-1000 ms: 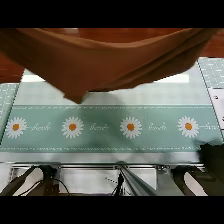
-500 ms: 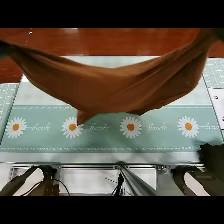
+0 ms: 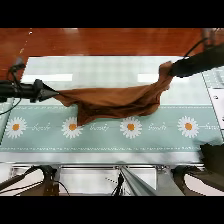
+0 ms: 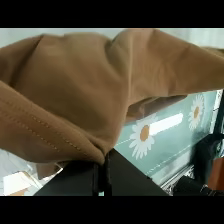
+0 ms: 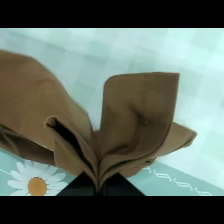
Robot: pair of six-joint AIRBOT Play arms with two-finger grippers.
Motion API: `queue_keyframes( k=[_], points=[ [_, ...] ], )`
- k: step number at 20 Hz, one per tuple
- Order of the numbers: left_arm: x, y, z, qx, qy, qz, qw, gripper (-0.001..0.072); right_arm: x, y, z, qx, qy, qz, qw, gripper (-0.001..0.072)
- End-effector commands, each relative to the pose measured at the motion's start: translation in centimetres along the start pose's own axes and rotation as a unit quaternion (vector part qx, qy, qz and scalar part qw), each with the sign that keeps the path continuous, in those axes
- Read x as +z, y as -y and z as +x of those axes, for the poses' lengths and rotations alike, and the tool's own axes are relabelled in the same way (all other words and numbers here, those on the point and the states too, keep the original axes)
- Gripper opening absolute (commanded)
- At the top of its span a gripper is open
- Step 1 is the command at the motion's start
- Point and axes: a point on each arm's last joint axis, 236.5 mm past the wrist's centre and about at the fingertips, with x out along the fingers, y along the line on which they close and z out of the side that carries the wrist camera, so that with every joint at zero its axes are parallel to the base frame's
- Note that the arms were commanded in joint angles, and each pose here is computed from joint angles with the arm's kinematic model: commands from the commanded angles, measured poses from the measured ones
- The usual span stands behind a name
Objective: Fold the shirts.
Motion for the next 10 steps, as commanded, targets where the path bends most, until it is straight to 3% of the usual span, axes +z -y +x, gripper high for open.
queue_keyframes(
  k=[1, 5, 8, 9, 10],
  points=[
    [-0.7, -3.7, 2.9, 0.006, -0.027, -0.042, 0.999, 0.0024, -1.1, 1.4, 6.3, -0.012, -0.054, 0.001, 0.998, 0.003],
    [1.6, -5.6, 2.0, 0.019, 0.01, -0.057, 0.998, 0.004, -1.3, 2.2, 9.1, -0.01, -0.067, 0.022, 0.997, 0.003],
    [5.0, -5.6, -2.4, 0.018, 0.059, -0.075, 0.995, 0.0428, -1.1, 2.2, 8.8, -0.011, -0.062, 0.021, 0.998, 0.003],
    [6.1, -5.5, -4.4, 0.016, 0.075, -0.089, 0.993, 0.0475, -1.1, 2.2, 8.8, -0.011, -0.061, 0.02, 0.998, 0.003],
    [6.8, -5.2, -6.1, 0.015, 0.087, -0.098, 0.991, 0.0475, -1.1, 2.1, 8.8, -0.01, -0.062, 0.021, 0.998, 0.0029]
  ],
)
